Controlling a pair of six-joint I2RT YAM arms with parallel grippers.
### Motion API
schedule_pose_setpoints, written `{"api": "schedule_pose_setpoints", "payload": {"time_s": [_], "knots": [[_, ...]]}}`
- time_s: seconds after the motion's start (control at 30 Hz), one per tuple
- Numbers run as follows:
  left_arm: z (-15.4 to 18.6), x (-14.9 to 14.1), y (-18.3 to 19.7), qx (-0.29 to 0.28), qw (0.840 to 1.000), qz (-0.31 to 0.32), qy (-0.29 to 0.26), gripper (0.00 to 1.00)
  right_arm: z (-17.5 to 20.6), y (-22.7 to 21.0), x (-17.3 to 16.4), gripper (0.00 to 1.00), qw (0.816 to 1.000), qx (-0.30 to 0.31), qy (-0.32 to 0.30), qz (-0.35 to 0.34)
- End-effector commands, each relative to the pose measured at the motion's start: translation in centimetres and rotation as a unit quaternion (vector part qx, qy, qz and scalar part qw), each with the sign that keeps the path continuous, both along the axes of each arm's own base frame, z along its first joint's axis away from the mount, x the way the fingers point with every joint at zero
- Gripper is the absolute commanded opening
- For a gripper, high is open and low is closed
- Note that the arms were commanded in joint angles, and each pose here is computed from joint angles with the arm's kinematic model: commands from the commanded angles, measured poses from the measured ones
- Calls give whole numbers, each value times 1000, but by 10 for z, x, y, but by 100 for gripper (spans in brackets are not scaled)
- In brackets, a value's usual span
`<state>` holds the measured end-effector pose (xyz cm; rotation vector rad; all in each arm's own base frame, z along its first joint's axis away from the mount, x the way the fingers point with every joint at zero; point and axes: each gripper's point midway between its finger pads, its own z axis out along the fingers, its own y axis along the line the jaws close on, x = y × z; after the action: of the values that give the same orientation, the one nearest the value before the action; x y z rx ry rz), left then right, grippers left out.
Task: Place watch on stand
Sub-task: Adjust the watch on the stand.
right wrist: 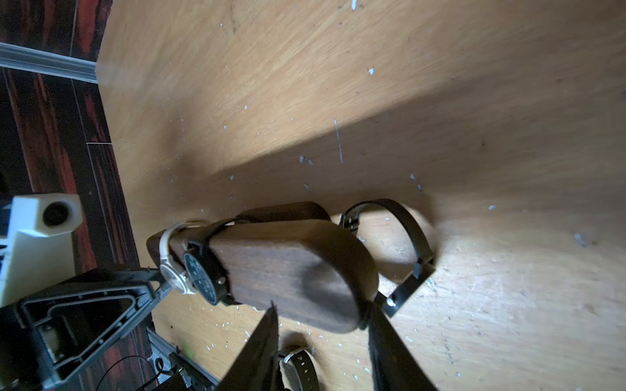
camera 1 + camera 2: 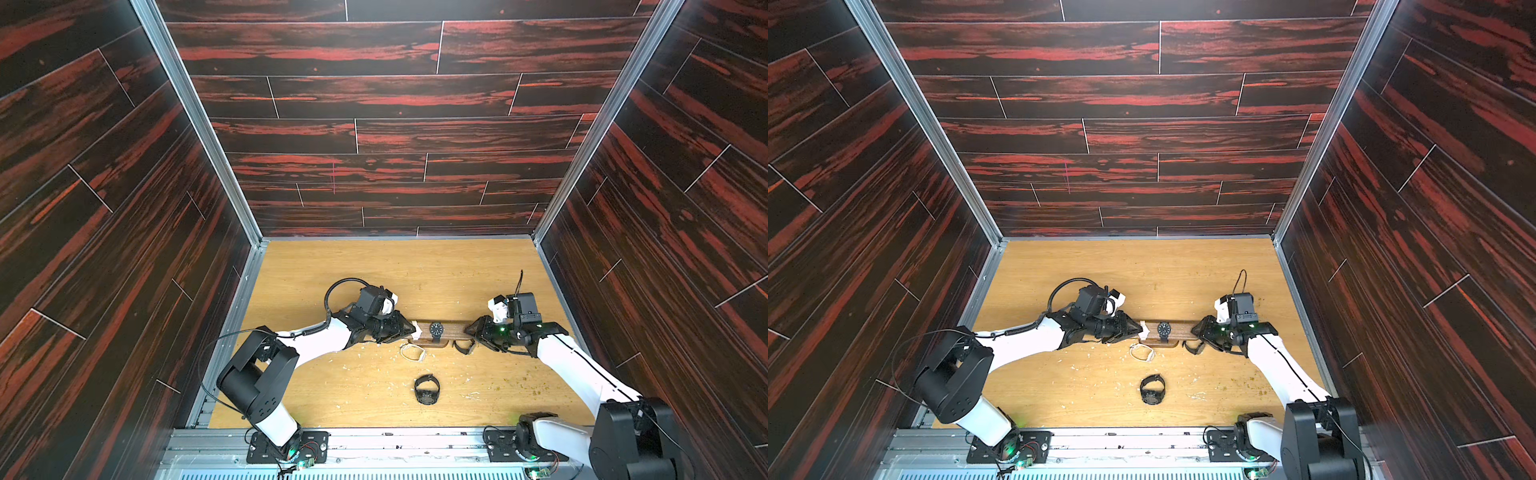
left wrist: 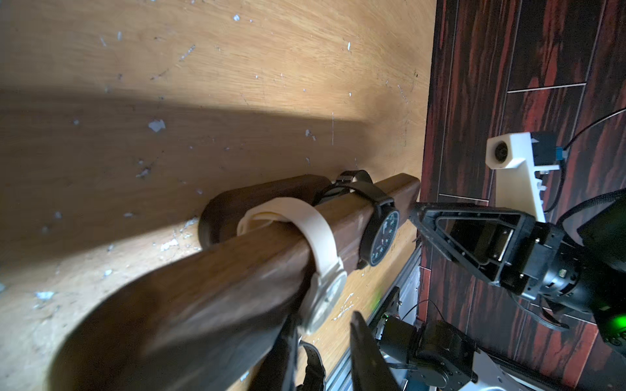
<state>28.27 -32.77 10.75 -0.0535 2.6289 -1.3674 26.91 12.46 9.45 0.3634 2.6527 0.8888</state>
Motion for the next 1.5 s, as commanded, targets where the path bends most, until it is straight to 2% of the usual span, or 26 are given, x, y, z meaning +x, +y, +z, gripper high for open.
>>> {"api": "schedule_pose_setpoints", "payload": {"time_s": [0.0,0.5,1.0,1.3,1.47], "knots": [[13,7,-11,-16,1000,-6,-14,28,-1,8,-3,44,1000,23,4,13],[13,7,-21,-21,1000,-15,-10,28,0,8,-4,44,1000,22,1,18],[46,6,5,50,997,-7,-60,27,4,6,-2,44,1000,13,-2,19],[32,11,-10,17,999,-8,-37,19,5,6,0,44,1000,12,-3,20],[22,11,-11,22,999,-10,-31,17,3,6,0,44,1000,11,0,20]]}}
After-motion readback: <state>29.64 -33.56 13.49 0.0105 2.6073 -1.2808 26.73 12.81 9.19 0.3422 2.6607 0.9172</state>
